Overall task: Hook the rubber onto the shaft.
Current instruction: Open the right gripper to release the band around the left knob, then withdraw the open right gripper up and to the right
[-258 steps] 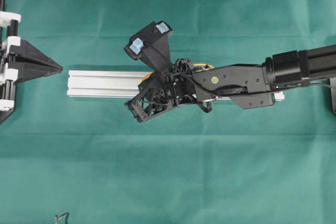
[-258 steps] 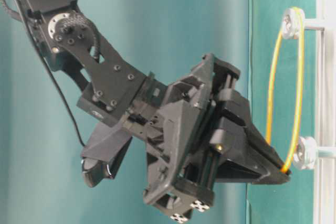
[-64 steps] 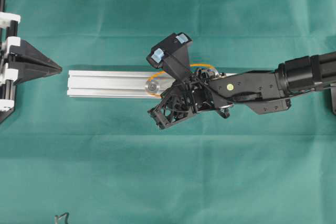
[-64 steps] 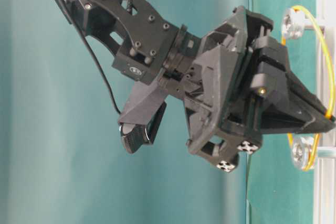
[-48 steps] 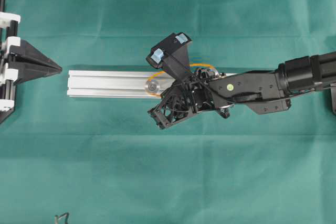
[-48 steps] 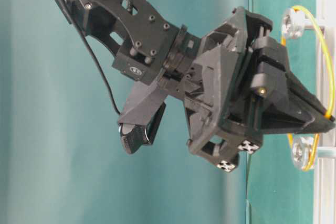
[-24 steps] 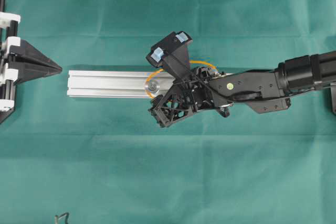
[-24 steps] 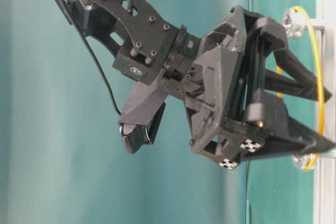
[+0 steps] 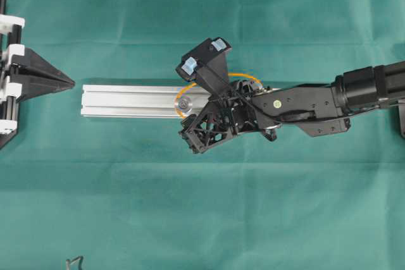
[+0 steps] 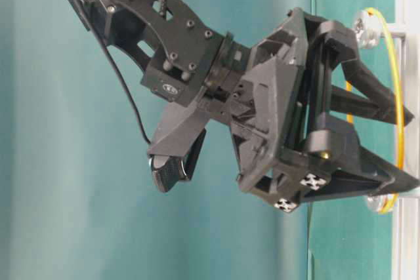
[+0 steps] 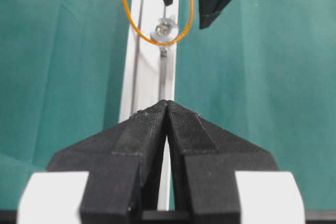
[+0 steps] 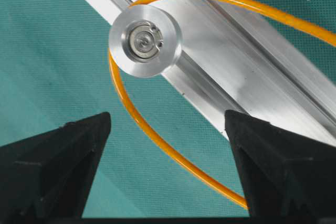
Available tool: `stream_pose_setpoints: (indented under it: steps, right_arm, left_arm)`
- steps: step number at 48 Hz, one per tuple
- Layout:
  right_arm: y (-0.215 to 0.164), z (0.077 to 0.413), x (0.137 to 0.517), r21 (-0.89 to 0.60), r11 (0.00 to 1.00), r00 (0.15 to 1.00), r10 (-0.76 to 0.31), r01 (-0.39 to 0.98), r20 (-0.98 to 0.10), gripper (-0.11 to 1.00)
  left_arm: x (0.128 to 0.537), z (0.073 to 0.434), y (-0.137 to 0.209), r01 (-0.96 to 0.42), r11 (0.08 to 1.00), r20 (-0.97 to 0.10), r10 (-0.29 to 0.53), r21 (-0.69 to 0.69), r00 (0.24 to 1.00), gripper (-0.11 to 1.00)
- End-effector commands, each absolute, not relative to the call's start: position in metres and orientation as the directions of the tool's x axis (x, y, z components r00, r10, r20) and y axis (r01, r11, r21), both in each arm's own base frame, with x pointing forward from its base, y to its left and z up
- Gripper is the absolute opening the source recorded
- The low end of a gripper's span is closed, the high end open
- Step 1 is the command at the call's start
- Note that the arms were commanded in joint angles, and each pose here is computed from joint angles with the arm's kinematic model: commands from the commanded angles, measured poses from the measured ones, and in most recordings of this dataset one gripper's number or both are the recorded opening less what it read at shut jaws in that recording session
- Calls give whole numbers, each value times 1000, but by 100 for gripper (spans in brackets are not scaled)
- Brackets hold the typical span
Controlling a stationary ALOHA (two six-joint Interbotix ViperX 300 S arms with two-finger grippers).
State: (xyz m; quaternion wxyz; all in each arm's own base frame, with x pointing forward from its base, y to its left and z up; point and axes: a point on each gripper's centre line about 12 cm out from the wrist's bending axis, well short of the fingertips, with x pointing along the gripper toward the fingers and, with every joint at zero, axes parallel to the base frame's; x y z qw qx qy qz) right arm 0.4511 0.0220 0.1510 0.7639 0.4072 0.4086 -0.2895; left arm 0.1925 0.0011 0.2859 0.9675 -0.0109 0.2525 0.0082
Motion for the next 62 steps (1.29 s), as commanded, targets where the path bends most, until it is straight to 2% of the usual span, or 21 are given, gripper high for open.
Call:
stream_pose_setpoints:
  steps: [1, 36, 46, 62]
  right_arm:
    - [23, 183, 452, 444, 503, 562, -105, 742, -820, 93]
    - [17, 264, 427, 510, 516, 650, -125, 688, -750, 92]
    - [16, 277, 420, 518, 514, 659, -131, 684, -740, 92]
    - [14, 277, 420, 513, 519, 660, -138, 683, -739, 92]
  left_arm:
    - [196, 299, 1, -18, 1000, -462, 10, -13, 887, 0]
    - [196, 299, 1, -18, 1000, -462, 10, -13, 887, 0]
    - [196, 299, 1, -18, 1000, -460, 10, -13, 888, 0]
    - [196, 299, 1, -17, 1000, -462, 9, -13, 887, 0]
